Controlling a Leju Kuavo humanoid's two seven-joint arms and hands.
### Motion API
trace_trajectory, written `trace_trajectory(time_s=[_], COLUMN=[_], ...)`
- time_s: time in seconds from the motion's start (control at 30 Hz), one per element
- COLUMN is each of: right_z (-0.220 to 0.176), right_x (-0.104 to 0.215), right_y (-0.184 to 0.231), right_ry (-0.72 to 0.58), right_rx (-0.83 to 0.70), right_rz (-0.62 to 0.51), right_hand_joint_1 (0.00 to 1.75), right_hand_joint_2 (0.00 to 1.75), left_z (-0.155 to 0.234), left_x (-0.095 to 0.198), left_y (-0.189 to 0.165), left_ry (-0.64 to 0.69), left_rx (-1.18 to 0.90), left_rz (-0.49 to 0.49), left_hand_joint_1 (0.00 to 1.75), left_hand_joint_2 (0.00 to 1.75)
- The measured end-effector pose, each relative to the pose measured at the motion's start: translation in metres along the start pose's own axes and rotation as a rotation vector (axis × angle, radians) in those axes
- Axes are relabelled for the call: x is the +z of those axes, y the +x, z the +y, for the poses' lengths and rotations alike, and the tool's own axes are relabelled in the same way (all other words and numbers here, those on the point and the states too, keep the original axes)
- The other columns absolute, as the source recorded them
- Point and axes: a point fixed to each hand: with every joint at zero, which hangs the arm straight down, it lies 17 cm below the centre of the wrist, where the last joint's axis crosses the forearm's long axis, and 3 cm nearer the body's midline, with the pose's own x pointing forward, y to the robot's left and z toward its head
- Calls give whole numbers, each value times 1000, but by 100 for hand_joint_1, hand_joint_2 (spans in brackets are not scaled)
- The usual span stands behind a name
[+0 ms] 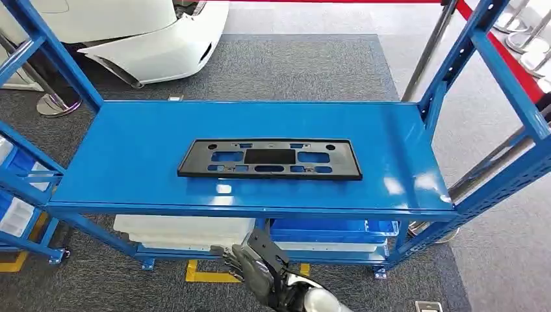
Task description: Take the parts from the cabinet and place them on the table.
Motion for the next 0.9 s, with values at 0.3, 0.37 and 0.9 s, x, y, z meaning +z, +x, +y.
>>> trace_trajectory(time_s=[0.3, 0.37, 0.9], right_z=[26, 5, -177], right_x=[-4, -5, 77], right_y=[57, 85, 184], right_ry=[72, -21, -740], right_rx=[-22, 42, 462], right_rz=[-236, -310, -308], right_hand_joint_1=[0, 0, 0], right_hand_joint_2=[0, 0, 175], left_z=[-1, -2, -4], left_x=[0, 0, 0], left_y=[2, 3, -7], left_ry=[0, -5, -39], left_rx=[13, 19, 49], left_rz=[1, -4, 0], left_hand_joint_1=[0, 0, 0], left_hand_joint_2=[0, 0, 0])
